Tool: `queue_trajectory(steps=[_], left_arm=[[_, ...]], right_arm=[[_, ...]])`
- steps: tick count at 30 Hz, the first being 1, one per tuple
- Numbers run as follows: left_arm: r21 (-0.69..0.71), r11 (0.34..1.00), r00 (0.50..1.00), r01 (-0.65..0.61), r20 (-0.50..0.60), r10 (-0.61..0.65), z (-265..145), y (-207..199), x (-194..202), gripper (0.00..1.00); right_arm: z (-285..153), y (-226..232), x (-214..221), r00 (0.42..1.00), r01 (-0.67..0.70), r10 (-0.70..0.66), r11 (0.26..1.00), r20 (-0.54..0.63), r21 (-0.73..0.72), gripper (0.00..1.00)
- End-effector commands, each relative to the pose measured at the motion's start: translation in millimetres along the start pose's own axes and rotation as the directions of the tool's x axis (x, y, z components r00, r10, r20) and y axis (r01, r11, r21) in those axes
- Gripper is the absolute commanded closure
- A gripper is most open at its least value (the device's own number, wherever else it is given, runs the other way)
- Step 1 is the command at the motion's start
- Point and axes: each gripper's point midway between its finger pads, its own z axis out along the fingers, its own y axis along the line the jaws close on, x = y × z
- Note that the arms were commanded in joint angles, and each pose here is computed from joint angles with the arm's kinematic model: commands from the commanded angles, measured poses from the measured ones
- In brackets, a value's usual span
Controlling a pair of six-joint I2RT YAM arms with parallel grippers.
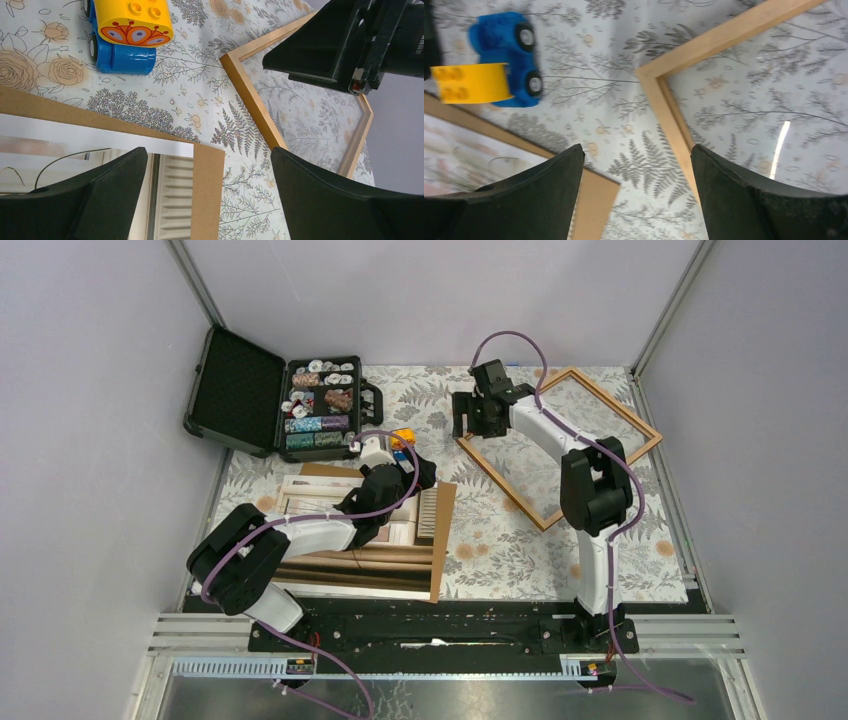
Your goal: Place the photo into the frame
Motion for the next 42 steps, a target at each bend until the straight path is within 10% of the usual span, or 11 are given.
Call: queue_trajectory(steps=[1, 5, 16, 22, 42], left_arm=[[0.046, 0.999, 0.998, 0.024, 0.059, -0.026, -2.2, -13.8, -19.4, 0.01], [0.049, 0.999, 0.998, 0.019, 0.054, -0.022, -0.7, -15.5, -18.3, 0.01], [0.039, 0.999, 0.998, 0.023, 0.057, -0.026, 0.5, -13.9, -18.3, 0.01], [0.036, 0.999, 0.998, 0.021, 0.058, -0.023, 0.3, -13.3, -18.6, 0.01], [0.031, 0.999, 0.998, 0.024, 0.064, -0.026, -1.3, -11.8, -20.1, 0.01]], right_arm=[[1.5, -29.5, -5.2, 0.985, 0.169, -0.169, 0.973, -0.016, 0.157, 0.18], [18.2, -26.0, -7.5, 0.978, 0.209, -0.206, 0.969, -0.035, 0.13, 0.37], [50.1, -28.9, -0.9, 0.923, 0.384, -0.371, 0.904, -0.101, 0.191, 0.31], [60.1, -27.1, 4.2, 0.867, 0.498, -0.481, 0.839, -0.13, 0.22, 0.53], [70.7, -27.2, 28.2, 0.771, 0.635, -0.611, 0.761, -0.182, 0.132, 0.74]])
